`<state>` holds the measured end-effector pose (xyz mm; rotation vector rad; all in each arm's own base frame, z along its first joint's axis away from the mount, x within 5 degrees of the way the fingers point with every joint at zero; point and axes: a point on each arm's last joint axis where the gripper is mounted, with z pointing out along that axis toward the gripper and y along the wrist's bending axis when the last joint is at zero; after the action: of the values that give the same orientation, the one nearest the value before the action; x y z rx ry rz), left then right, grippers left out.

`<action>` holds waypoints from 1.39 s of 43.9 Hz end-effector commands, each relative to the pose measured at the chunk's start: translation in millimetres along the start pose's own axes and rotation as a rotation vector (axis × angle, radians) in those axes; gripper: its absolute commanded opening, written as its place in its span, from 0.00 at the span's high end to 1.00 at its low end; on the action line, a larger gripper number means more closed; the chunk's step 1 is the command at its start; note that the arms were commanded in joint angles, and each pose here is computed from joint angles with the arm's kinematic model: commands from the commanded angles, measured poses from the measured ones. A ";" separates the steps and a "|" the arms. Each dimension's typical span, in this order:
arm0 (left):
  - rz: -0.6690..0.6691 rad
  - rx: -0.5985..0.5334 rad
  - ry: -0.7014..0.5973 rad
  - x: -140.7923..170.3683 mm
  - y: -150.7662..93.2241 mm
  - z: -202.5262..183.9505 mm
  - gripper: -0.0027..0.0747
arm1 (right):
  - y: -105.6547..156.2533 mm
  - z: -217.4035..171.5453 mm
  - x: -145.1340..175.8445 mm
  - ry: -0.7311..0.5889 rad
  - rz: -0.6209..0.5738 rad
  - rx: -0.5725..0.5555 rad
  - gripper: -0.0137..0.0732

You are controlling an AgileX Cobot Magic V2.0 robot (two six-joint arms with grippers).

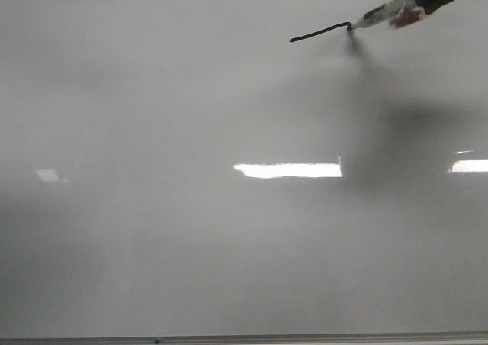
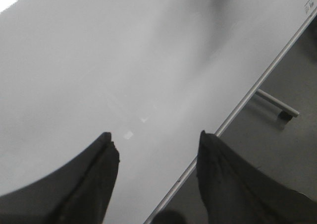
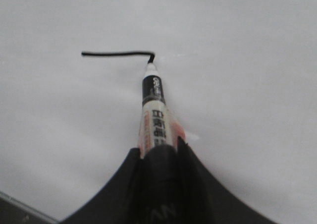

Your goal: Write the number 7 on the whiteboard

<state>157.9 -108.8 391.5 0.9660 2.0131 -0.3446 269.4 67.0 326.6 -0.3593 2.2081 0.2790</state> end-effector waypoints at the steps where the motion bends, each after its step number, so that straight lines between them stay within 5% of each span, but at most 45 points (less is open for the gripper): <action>1: -0.019 -0.038 -0.121 -14.2 3.2 -9.4 0.49 | 4.6 8.8 7.7 0.050 -0.035 -0.019 0.91; 8: -0.020 -0.046 -0.138 -15.7 3.9 -9.6 0.49 | 14.3 24.8 27.5 0.121 -0.049 -0.050 0.91; 16: 0.008 -0.042 -0.132 -15.5 3.2 -8.7 0.49 | 30.3 -4.6 13.0 0.044 -0.102 -0.092 0.91; 20: 0.099 -0.003 -0.119 -15.7 -2.5 -5.6 0.45 | 47.6 -28.6 15.4 0.034 -0.230 -0.157 0.91; 27: 0.236 0.156 -0.093 -17.8 -22.9 11.0 0.22 | 73.7 -64.7 27.2 0.047 -0.529 -0.303 0.91; 33: 0.359 0.311 -0.083 -20.2 -48.1 28.5 0.23 | 89.3 -89.6 34.6 0.014 -0.654 -0.431 0.91; 48: 0.410 0.480 -0.024 -24.6 -81.1 77.5 0.24 | 105.0 -107.8 37.1 -0.065 -0.693 -0.625 0.91; 57: 0.423 0.518 -0.025 -27.3 -85.2 86.9 0.25 | 105.5 -108.0 36.2 -0.078 -0.695 -0.628 0.91; 61: 0.429 0.535 -0.033 -27.4 -86.6 86.2 0.34 | 105.2 -107.5 35.0 -0.089 -0.692 -0.618 0.91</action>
<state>157.1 -225.8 330.3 1.7416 1.7321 -0.6247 134.6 123.6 354.1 -1.4414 1.8169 0.5583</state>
